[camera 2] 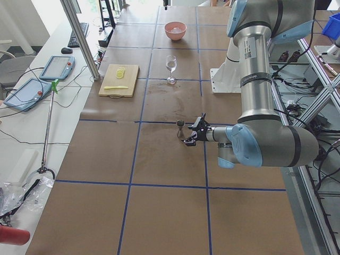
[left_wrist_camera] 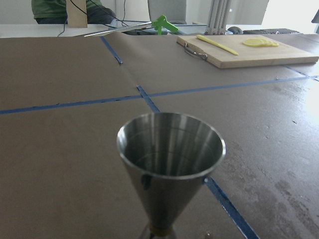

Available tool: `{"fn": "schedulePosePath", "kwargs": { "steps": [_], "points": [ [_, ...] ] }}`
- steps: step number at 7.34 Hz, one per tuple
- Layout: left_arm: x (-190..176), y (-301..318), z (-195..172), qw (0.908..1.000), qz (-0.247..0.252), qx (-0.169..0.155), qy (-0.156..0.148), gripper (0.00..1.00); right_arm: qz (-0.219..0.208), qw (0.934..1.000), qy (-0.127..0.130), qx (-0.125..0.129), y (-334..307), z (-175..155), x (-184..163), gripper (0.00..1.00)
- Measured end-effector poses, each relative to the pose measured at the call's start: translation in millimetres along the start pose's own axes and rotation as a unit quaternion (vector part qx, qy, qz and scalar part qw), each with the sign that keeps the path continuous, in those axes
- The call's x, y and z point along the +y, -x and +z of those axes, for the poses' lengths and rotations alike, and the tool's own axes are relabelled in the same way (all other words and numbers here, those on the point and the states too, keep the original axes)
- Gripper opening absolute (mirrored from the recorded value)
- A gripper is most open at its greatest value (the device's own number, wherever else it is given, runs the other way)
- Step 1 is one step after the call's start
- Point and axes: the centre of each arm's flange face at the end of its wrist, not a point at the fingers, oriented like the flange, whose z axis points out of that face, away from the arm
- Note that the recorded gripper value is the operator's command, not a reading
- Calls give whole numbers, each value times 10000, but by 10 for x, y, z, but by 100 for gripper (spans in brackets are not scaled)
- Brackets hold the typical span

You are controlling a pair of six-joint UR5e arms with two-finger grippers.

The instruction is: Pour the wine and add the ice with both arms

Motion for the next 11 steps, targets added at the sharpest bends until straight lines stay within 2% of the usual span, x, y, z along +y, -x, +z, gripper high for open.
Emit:
{"fn": "schedulePosePath", "kwargs": {
  "steps": [3,5,6,8,11],
  "points": [
    [-43,629,-470,9922,976,-67,774,100,180,9997,68,-160,476,50,-40,100],
    [-146,1083,-553,9841,1332,-217,1155,100,410,9988,109,-259,1001,89,-49,100],
    [-196,1253,-486,9827,1318,-261,1276,100,526,9982,77,-289,1264,164,-39,100],
    [-366,1476,-328,9825,1000,-223,1555,100,672,9976,-54,-160,1556,482,142,100],
    [-1046,1780,-121,9837,38,157,1793,100,514,9986,-132,58,1250,796,871,100]
  ]
}}
